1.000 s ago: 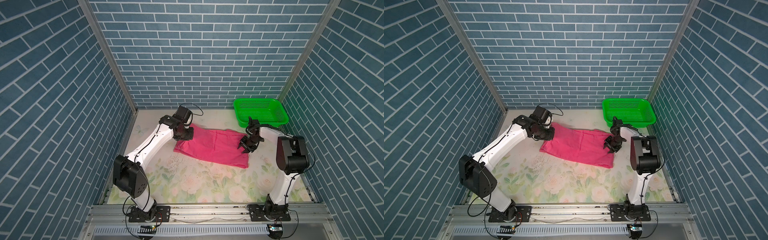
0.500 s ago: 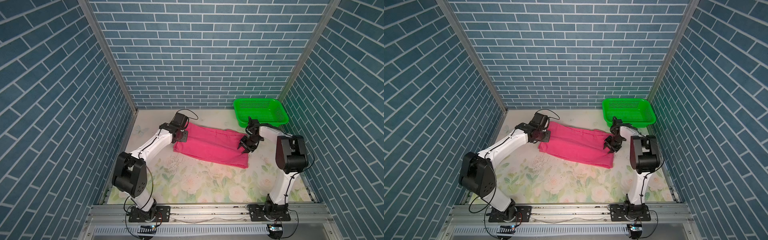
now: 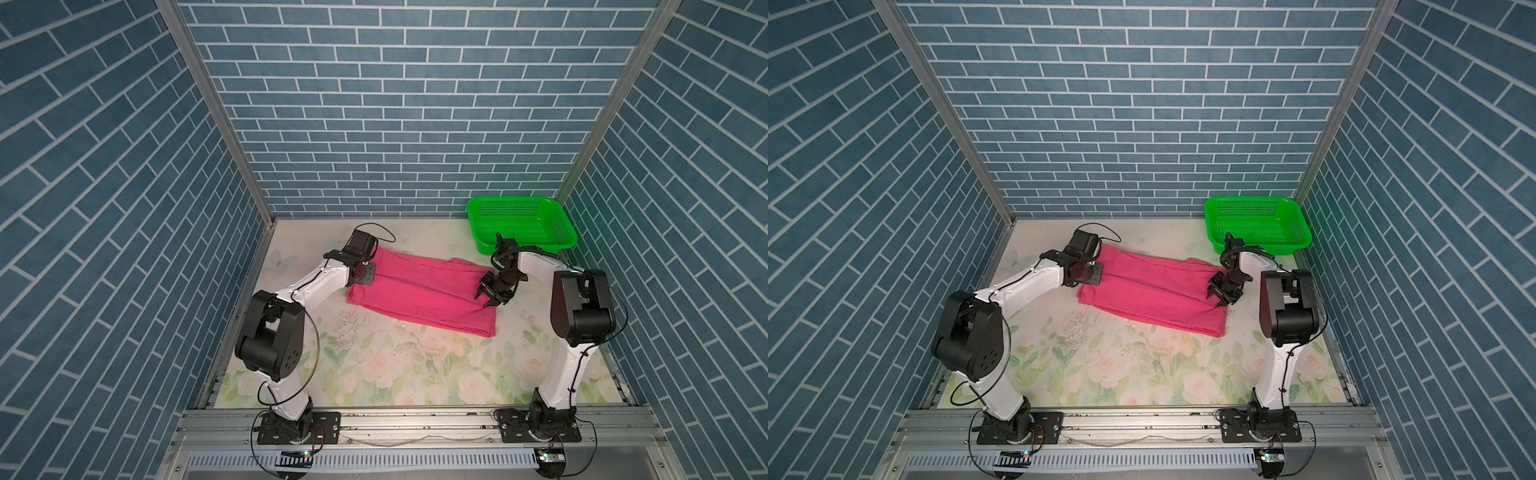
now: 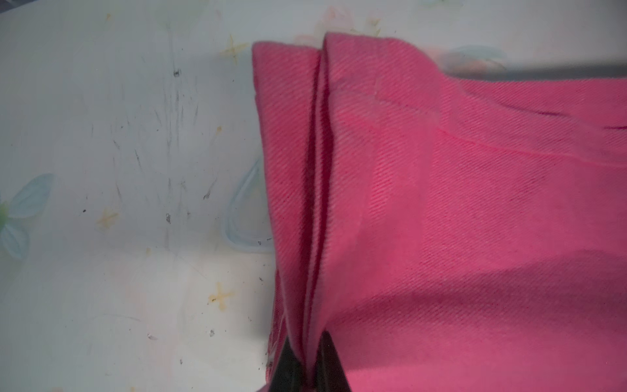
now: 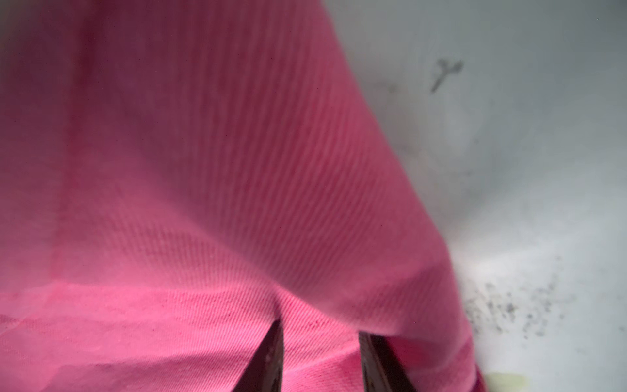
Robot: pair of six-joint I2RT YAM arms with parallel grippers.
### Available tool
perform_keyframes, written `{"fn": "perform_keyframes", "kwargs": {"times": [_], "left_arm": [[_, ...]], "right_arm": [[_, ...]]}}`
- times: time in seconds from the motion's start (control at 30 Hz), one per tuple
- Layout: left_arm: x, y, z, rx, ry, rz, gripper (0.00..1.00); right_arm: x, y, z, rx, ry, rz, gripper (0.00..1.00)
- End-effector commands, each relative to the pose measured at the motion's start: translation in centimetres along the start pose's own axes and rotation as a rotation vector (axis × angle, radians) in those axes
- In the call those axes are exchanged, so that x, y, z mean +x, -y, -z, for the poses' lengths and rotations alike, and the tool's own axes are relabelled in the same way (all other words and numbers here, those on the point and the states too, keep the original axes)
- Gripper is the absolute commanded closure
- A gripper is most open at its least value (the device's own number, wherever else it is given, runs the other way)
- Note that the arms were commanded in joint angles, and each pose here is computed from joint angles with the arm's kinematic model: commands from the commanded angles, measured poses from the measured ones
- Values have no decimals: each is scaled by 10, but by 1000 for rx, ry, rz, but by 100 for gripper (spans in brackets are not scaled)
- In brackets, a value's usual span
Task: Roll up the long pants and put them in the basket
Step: Fold the long pant at the center of the board, then adjust the long pant at the center of the board.
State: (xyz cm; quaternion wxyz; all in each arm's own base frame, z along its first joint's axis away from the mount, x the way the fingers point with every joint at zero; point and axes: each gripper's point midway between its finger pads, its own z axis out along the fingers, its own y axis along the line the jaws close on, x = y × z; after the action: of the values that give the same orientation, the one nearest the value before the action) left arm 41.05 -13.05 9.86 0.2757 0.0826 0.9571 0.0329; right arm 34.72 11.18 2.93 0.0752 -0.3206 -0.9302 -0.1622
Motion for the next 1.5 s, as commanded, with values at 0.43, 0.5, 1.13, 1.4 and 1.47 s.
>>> {"fn": "perform_keyframes", "kwargs": {"times": [0.43, 0.5, 1.13, 1.4, 1.47], "left_arm": [[-78, -105, 22, -515, 194, 125, 31], [-92, -102, 37, -478, 216, 173, 31], [11, 67, 47, 242, -9, 230, 78], [-5, 89, -14, 225, -37, 137, 77], [0, 92, -22, 229, -60, 115, 77]], "right_arm": [[3, 21, -6, 59, -9, -7, 60], [2, 16, -4, 34, -2, 1, 58], [20, -41, 49, -247, 16, 107, 47], [8, -48, 49, -259, 50, 94, 54], [-1, -49, 41, -243, 66, 88, 55]]}}
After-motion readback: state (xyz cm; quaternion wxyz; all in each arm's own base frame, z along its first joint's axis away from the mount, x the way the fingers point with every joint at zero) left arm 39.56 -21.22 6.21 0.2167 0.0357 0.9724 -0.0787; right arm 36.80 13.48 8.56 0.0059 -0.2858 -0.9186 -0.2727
